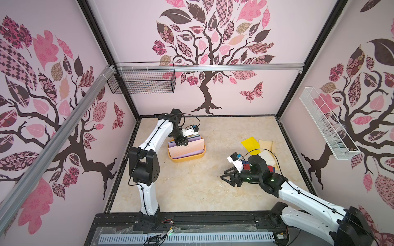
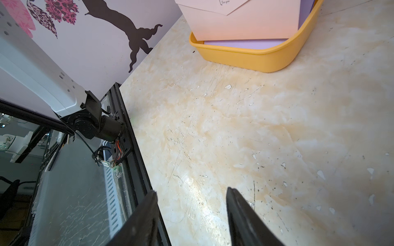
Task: Put the sealed envelopes into the storage box
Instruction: Place the envelope in the storage box, then move the envelope to the center of the board.
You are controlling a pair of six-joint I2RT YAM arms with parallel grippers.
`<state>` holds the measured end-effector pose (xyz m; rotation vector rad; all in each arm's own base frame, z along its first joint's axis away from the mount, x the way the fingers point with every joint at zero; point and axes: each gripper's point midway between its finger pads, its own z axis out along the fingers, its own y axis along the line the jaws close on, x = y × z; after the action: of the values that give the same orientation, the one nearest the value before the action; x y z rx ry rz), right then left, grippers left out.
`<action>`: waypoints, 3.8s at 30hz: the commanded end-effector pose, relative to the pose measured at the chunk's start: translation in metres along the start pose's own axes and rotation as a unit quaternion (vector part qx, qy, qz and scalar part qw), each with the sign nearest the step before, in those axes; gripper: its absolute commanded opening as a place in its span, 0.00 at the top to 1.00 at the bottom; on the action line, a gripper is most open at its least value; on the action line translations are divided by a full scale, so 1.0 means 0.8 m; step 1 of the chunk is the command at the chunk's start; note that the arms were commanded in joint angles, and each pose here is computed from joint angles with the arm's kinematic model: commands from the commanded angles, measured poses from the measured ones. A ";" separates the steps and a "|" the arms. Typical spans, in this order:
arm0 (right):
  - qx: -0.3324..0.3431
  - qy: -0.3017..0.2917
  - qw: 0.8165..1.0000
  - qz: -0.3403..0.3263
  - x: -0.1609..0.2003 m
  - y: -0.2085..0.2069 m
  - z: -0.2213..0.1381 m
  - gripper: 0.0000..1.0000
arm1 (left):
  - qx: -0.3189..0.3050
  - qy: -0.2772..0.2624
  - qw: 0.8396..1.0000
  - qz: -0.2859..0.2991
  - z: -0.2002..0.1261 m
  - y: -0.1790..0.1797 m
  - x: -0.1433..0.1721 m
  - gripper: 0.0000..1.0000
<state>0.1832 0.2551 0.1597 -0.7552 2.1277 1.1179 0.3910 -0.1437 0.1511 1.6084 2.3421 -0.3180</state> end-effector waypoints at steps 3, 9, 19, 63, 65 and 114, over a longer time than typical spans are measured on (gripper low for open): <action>-0.014 -0.011 1.000 -0.007 -0.017 0.010 0.000 0.45 | 0.005 -0.002 1.000 -0.005 0.005 0.005 0.005 1.00; -0.019 -0.010 1.000 -0.003 -0.019 0.013 0.000 0.45 | 0.022 -0.005 1.000 -0.001 0.012 0.004 0.004 1.00; -0.026 0.000 1.000 0.002 -0.023 0.014 0.005 0.45 | 0.028 -0.005 1.000 -0.001 0.021 0.011 0.002 0.97; 0.349 0.066 0.884 0.303 0.042 -0.172 -0.052 0.46 | -0.153 -0.347 0.790 -0.482 -0.193 -0.063 0.035 0.38; 0.355 0.072 0.878 0.313 0.052 -0.175 -0.051 0.47 | -0.121 -0.335 0.792 -0.496 -0.172 -0.087 0.045 0.38; 0.223 0.308 0.896 0.231 0.147 -0.092 0.043 0.55 | 0.090 -0.249 0.806 -0.529 -0.046 -0.188 0.036 0.43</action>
<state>0.1885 0.2026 0.0248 -0.2632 3.0314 0.4817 0.2353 -0.1556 0.1701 -0.0020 2.5581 -1.0158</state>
